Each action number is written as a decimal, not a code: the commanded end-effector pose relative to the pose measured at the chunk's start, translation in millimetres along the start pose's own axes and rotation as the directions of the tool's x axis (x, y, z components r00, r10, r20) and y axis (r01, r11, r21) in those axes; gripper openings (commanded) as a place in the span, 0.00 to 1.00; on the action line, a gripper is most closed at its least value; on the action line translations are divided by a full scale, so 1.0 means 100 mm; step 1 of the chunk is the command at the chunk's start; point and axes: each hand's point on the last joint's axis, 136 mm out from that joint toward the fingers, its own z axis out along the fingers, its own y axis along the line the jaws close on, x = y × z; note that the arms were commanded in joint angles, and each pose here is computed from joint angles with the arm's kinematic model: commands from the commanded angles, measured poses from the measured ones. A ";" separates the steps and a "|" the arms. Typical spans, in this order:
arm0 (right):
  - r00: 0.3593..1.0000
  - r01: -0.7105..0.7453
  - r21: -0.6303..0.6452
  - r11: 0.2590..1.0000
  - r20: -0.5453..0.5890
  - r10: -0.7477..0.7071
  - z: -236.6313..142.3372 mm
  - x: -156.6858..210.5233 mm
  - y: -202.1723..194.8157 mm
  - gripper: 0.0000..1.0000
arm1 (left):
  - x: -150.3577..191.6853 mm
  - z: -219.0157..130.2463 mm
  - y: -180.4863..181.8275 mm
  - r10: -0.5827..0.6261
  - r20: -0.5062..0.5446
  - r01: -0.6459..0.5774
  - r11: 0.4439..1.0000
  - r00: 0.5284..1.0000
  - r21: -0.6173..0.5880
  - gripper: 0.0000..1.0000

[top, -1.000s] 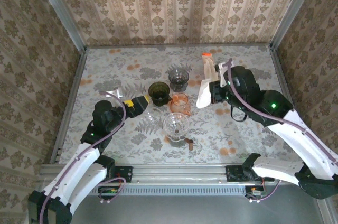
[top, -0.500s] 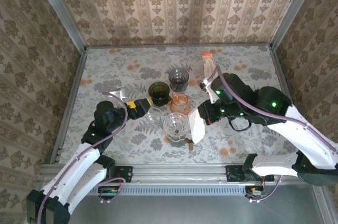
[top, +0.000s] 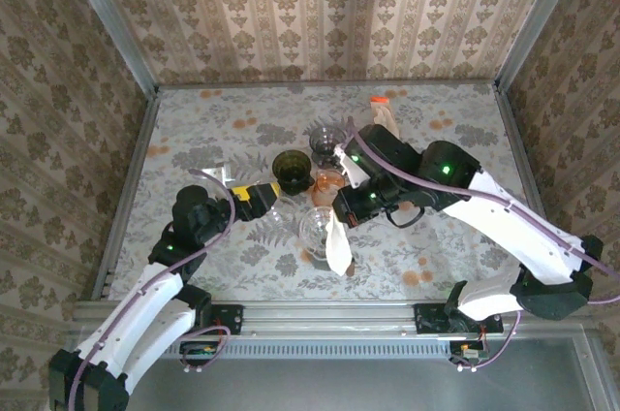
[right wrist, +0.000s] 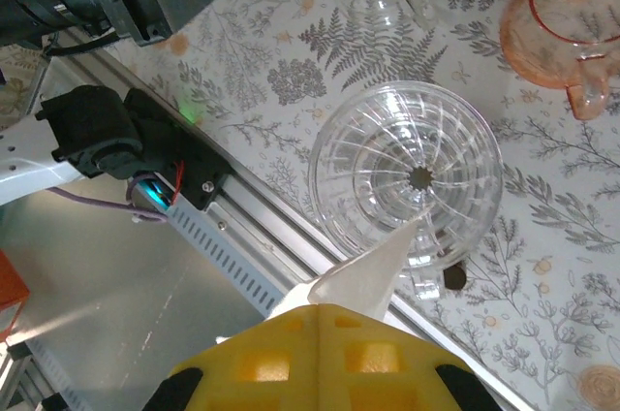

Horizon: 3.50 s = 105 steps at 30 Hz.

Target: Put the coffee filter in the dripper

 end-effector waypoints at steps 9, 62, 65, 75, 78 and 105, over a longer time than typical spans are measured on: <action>0.991 -0.085 0.042 0.996 -0.101 0.089 0.33 -0.10 -0.30 0.00 | 0.01 -0.09 -0.31 0.081 -0.007 -0.079 0.992 0.997 0.098 0.98; 0.993 -0.066 0.374 0.925 -0.064 0.096 0.78 -0.29 -0.68 0.00 | 0.67 0.06 -1.19 0.413 -0.212 -0.341 0.889 0.886 0.307 0.78; 0.993 -0.068 0.374 0.925 -0.059 0.097 0.77 -0.29 -0.69 0.00 | 0.69 0.07 -1.14 0.420 -0.223 -0.357 0.893 0.880 0.274 0.75; 0.997 -0.071 0.365 0.928 -0.002 0.076 0.68 -0.29 -0.72 0.36 | 0.76 0.15 -0.96 0.389 -0.277 -0.344 0.918 0.878 0.199 0.58; 0.997 -0.074 0.340 0.938 0.031 0.068 0.66 -0.29 -0.70 0.51 | 0.75 0.14 -0.95 0.384 -0.276 -0.342 0.920 0.881 0.190 0.61; 0.992 0.013 0.196 0.981 0.117 -0.037 0.71 0.04 -0.49 0.23 | 0.71 0.16 -0.98 0.352 -0.275 -0.311 0.933 0.895 0.182 0.66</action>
